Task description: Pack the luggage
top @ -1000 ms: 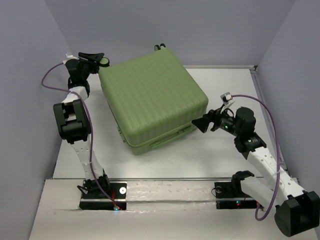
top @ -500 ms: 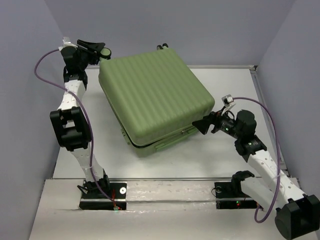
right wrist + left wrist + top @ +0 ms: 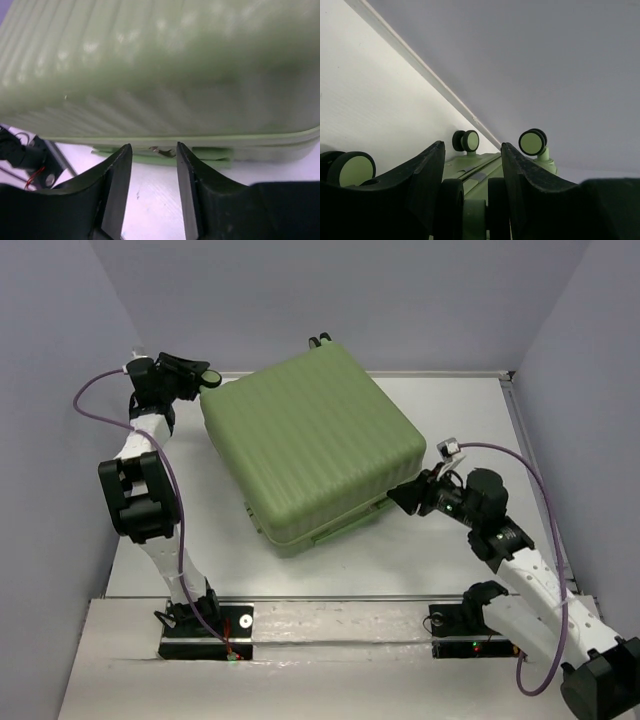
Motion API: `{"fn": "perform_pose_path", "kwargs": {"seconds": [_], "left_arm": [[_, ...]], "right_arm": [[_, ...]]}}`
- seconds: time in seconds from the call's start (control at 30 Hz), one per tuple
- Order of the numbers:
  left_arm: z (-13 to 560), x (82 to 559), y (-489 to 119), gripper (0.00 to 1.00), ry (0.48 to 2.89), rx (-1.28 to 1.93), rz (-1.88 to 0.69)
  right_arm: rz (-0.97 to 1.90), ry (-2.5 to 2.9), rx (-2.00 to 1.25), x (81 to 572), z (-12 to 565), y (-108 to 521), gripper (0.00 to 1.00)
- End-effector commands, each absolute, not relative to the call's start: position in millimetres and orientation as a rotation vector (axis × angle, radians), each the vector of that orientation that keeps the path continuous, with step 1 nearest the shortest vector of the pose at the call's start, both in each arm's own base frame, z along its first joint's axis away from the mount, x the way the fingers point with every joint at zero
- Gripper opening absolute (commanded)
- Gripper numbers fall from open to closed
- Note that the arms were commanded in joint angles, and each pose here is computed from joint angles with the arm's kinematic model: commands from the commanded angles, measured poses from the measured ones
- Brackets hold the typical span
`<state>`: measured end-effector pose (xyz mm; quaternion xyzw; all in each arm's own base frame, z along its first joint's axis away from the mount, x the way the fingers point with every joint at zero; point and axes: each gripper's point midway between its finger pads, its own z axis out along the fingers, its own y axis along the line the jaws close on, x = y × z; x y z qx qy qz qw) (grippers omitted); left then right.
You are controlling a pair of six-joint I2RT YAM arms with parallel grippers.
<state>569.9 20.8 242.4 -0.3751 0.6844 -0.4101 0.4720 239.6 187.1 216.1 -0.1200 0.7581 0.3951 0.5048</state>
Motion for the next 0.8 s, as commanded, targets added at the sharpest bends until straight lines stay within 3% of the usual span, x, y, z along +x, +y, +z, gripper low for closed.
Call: {"fn": "perform_pose_path", "kwargs": {"seconds": [0.0,0.03,0.07,0.13,0.17,0.33,0.43,0.47,0.5,0.57,0.67,0.77], "left_arm": [[300.2,558.3,14.9,0.54,1.603,-0.771,-1.03],[299.0,558.3,17.0,0.65,1.603,-0.775,-1.019],[301.0,557.5,18.8,0.82,1.6,-0.769,-1.005],[312.3,557.2,27.6,0.97,1.577,-0.771,-0.953],[320.4,555.7,31.7,0.99,1.566,-0.764,-0.921],[394.8,519.3,68.8,0.99,1.458,-0.72,-0.614],[427.5,475.7,52.2,0.99,1.406,-0.664,-0.554],[396.3,464.4,41.1,0.99,1.462,-0.672,-0.554],[413.7,434.4,26.9,0.99,1.421,-0.629,-0.558],[389.3,406.7,0.5,0.99,1.461,-0.606,-0.582],[304.4,342.9,-52.0,0.94,1.57,-0.585,-0.696],[232.2,310.1,-57.8,0.91,1.704,-0.625,-0.689]], "right_arm": [[0.948,1.868,-0.332,226.3,200.0,204.0,0.45],[0.932,1.875,-0.325,226.7,196.7,205.4,0.44],[0.945,1.895,-0.341,221.7,190.7,212.0,0.44],[0.958,1.909,-0.342,218.8,183.7,216.9,0.46],[0.964,1.913,-0.344,217.6,181.1,219.3,0.47],[0.962,1.929,-0.386,214.9,165.2,232.8,0.51],[0.91,1.932,-0.368,223.6,158.8,231.8,0.52],[0.896,1.93,-0.365,225.9,158.5,230.9,0.52],[0.889,1.907,-0.36,229.7,162.4,231.2,0.52],[0.884,1.892,-0.359,234.0,161.8,232.9,0.51],[0.917,1.871,-0.4,236.8,163.1,245.1,0.51],[0.928,1.877,-0.427,238.1,157.3,252.6,0.51]]}}
